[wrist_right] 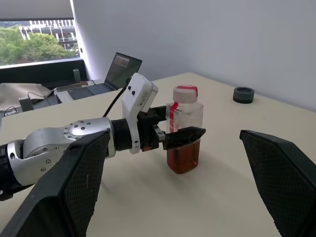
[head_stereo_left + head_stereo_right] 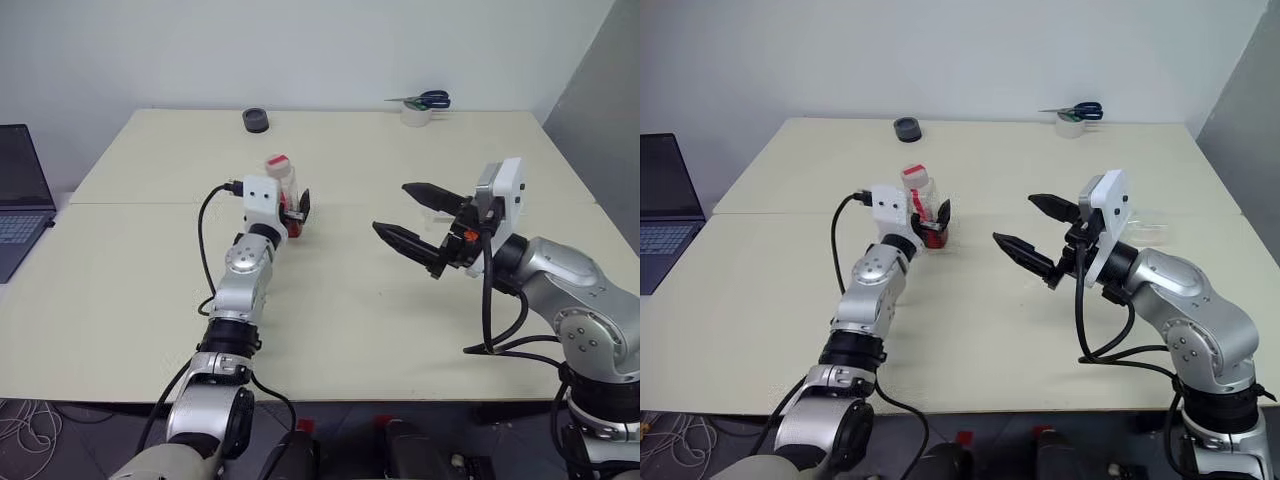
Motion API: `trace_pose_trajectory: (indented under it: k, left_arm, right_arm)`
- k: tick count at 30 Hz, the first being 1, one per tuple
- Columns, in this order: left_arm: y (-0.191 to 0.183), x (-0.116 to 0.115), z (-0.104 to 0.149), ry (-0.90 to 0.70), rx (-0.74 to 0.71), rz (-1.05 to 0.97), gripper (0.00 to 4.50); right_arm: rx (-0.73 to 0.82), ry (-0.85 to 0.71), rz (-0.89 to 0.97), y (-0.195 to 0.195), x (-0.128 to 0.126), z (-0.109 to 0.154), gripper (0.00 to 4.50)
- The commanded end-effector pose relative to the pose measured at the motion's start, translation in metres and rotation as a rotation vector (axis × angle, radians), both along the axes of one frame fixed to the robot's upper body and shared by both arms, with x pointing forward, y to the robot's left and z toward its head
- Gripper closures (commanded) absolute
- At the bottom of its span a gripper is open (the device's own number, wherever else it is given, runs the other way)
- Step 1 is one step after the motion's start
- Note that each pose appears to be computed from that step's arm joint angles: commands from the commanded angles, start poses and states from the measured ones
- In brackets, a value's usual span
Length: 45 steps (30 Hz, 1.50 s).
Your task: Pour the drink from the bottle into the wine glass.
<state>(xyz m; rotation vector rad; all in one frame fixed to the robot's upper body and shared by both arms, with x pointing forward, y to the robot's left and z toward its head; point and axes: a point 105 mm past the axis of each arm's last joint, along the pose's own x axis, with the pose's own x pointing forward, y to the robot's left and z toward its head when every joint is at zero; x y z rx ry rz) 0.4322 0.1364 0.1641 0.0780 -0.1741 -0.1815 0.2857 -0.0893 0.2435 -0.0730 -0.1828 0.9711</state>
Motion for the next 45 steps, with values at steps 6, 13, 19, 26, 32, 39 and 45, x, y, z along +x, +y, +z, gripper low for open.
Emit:
trace_pose_trajectory:
  k: [6, 13, 19, 26, 32, 39, 45]
  left_arm:
    - [0.006, 0.007, 0.021, -0.077, 0.001, 0.019, 0.06]
    - [0.004, 0.009, 0.021, -0.076, 0.001, 0.012, 0.06]
    - [0.004, 0.010, 0.023, -0.080, -0.003, 0.010, 0.06]
    - [0.003, 0.013, 0.027, -0.089, -0.007, 0.010, 0.06]
    - [0.001, 0.014, 0.027, -0.091, -0.010, 0.009, 0.06]
    - [0.002, 0.014, 0.027, -0.088, -0.009, 0.009, 0.06]
    - [0.004, 0.015, 0.028, -0.092, -0.006, 0.014, 0.06]
  right_arm:
    - [0.013, -0.057, -0.012, -0.003, -0.003, 0.015, 0.00]
    - [0.017, -0.053, -0.021, -0.004, -0.003, 0.014, 0.00]
    - [0.019, -0.058, -0.045, -0.007, -0.002, 0.014, 0.00]
    - [0.015, -0.052, -0.056, -0.009, -0.001, 0.012, 0.00]
    - [0.012, -0.051, -0.061, -0.010, 0.000, 0.011, 0.00]
    - [0.009, -0.051, -0.070, -0.012, -0.001, 0.011, 0.00]
    - [0.014, -0.049, -0.071, -0.012, -0.001, 0.011, 0.00]
